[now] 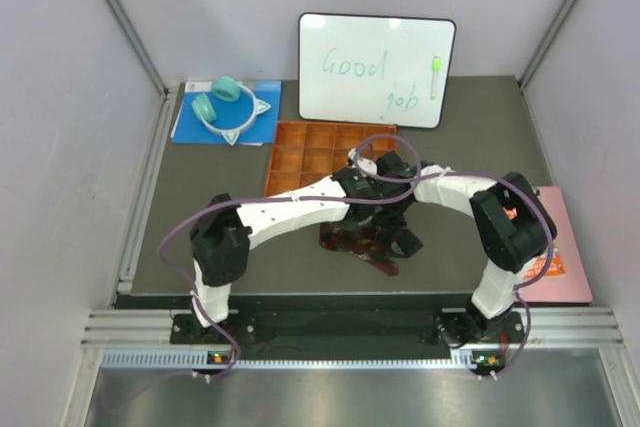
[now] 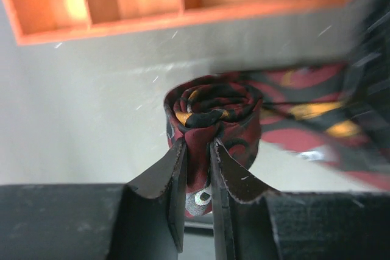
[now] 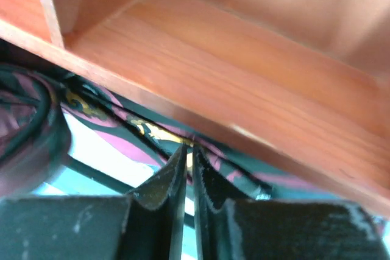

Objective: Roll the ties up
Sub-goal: Roll the tie at the center of the board.

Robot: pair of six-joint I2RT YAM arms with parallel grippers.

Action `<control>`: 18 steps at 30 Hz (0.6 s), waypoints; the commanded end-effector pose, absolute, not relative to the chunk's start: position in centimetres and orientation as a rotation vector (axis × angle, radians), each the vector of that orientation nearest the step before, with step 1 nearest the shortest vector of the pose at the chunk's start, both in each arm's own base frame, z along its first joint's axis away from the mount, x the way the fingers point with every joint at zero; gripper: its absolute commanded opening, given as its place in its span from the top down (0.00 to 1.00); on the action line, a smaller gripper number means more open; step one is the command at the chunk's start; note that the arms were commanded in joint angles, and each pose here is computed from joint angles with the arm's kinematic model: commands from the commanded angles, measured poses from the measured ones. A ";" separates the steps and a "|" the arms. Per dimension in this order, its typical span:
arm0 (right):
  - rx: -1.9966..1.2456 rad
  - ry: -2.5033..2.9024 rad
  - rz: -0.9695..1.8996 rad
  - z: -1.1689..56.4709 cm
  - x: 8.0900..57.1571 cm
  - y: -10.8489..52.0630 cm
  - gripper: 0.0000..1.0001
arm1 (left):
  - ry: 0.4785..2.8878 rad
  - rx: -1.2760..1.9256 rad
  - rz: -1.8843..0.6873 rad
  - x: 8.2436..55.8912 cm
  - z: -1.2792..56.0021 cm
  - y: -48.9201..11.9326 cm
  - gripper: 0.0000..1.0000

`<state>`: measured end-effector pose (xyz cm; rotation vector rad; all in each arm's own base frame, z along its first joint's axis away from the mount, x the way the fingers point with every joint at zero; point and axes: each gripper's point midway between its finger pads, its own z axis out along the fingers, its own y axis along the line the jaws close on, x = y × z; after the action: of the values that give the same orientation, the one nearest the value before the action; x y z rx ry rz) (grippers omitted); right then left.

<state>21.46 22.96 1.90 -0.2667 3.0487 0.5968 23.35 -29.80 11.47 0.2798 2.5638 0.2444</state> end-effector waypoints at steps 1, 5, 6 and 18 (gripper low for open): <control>-0.315 3.000 0.628 3.5 21.7 22.6 0.90 | 2.517 0.469 0.528 21.1 10.6 -26.7 1.00; -0.335 2.972 0.692 4.2 21.4 23.1 0.89 | 2.528 0.432 0.529 22.0 10.6 -25.3 1.00; -0.334 2.968 0.695 4.4 21.5 23.1 0.89 | 2.532 0.417 0.533 22.4 10.7 -24.8 1.00; -0.303 2.954 0.659 5.0 22.3 22.4 0.87 | 2.413 0.529 0.887 23.1 12.4 -20.0 1.00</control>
<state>20.97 22.23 3.04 -0.2817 3.0371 0.6257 23.81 -23.13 11.38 0.3919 2.4578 0.6737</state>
